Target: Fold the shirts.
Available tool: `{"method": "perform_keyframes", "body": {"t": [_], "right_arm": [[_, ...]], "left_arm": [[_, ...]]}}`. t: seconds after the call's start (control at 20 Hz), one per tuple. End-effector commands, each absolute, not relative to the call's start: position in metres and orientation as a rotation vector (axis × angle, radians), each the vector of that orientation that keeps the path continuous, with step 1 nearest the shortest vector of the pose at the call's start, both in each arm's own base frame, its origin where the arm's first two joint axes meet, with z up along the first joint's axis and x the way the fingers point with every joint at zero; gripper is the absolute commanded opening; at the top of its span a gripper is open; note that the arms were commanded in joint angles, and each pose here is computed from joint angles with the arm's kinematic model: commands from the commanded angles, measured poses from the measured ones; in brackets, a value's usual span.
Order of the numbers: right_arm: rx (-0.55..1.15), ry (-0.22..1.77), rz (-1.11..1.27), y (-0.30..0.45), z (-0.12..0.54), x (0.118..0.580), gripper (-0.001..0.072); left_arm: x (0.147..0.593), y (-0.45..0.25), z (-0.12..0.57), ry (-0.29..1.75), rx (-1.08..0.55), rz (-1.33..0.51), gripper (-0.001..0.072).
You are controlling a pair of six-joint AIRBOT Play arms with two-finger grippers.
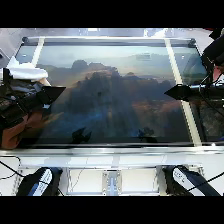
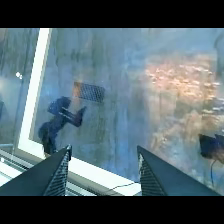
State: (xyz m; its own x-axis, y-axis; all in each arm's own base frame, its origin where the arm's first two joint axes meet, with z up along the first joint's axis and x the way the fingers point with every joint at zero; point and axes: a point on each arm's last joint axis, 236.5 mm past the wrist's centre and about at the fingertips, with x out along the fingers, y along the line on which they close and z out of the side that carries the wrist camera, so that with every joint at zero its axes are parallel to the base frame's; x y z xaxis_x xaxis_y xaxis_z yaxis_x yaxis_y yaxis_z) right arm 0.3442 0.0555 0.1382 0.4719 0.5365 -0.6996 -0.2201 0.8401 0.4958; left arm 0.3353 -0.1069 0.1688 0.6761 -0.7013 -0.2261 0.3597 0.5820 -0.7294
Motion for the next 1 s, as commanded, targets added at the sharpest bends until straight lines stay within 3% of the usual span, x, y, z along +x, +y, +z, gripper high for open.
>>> {"method": "perform_keyframes", "body": {"t": [0.0, 0.8, 0.95], "right_arm": [[0.363, 0.976, 0.475, 0.055, 0.138, 0.344, 0.0452], [0.364, 0.975, 0.475, 0.055, 0.139, 0.344, 0.0453], [0.364, 0.953, 0.461, 0.053, 0.140, 0.350, 0.0453]], "left_arm": [[0.335, -0.107, 0.169, 0.536, -0.704, -0.656, 0.0691], [0.339, -0.104, 0.168, 0.529, -0.705, -0.637, 0.0690], [0.368, -0.064, 0.164, 0.448, -0.672, -0.445, 0.0693]]}}
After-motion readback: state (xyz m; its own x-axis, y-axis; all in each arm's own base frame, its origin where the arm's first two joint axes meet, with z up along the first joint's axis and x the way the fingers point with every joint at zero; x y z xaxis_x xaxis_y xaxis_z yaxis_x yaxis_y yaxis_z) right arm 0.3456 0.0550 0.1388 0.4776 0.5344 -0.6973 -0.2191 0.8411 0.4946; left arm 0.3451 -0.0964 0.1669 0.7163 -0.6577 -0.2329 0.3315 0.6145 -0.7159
